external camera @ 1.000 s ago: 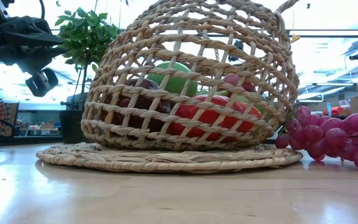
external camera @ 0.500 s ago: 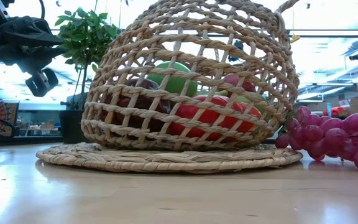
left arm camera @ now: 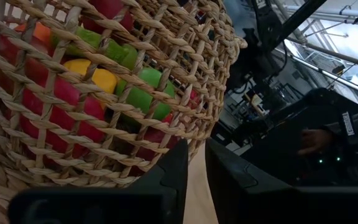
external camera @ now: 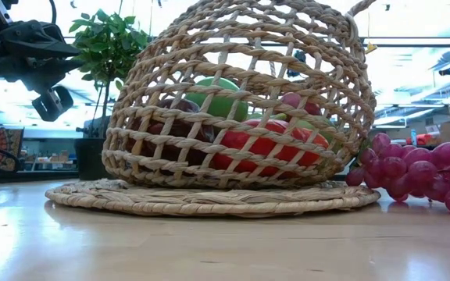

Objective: Build produce basket
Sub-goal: Put the red apple into the brown basket

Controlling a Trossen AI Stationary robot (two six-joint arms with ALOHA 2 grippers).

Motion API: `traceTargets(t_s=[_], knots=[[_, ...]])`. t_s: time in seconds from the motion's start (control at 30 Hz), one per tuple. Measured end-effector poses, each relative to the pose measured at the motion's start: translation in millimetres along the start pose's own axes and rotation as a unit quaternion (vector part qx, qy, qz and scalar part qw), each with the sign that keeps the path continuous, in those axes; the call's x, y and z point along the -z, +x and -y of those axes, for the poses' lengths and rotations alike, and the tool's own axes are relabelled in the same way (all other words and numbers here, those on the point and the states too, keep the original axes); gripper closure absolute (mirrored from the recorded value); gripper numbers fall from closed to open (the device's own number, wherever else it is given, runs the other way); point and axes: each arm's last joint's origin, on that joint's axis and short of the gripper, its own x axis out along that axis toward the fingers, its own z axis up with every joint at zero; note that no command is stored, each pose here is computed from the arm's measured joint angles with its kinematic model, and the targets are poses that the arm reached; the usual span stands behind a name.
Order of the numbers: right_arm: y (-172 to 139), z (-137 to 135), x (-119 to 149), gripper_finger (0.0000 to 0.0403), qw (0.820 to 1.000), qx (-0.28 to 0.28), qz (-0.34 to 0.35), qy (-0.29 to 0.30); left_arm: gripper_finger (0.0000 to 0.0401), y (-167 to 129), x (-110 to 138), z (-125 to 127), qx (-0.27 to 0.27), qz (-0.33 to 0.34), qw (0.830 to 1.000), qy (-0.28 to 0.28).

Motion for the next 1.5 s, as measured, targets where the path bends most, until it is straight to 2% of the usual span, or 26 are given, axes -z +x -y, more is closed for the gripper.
traceTargets(t_s=[0.13, 0.37, 0.8, 0.97, 1.13, 1.33, 1.4, 1.5], knots=[[10.1, -0.9, -7.4, 0.0008, 1.0, -0.008, -0.021, 0.005, 0.0341, 0.0, 0.0, 0.0, 0.0, 0.0, 1.0, 0.0], [29.9, -8.9, -16.5, 0.0004, 0.997, -0.042, -0.067, 0.005, 0.0341, 0.0, 0.1, -0.1, 0.0, 0.0, 1.0, 0.0], [46.9, -24.1, -13.7, 0.0004, 0.997, -0.029, -0.068, -0.014, 0.0342, 0.0, -0.1, 0.0, 0.0, 0.0, 1.0, 0.0], [55.3, -20.5, -12.8, 0.0003, 0.998, -0.007, -0.061, -0.003, 0.0338, 0.0, 0.0, 0.0, 0.0, 0.0, 1.0, 0.0], [48.2, -7.3, -15.6, 0.0006, 0.998, 0.043, -0.052, -0.003, 0.0343, 0.0, 0.0, 0.0, 0.0, 0.0, 1.0, 0.0], [41.0, 20.0, -25.2, 0.0007, 0.986, 0.152, -0.011, 0.061, 0.034, 0.0, 0.1, -0.1, 0.0, 0.0, 1.0, 0.0], [37.8, 29.1, -27.5, 0.0007, 0.985, 0.156, -0.01, 0.075, 0.0338, 0.0, 0.0, 0.0, 0.0, 0.0, 1.0, 0.0], [36.1, 36.2, -30.3, 0.0008, 0.988, 0.139, -0.017, 0.062, 0.0339, 0.0, 0.0, 0.0, 0.0, 0.0, 1.0, 0.0]])
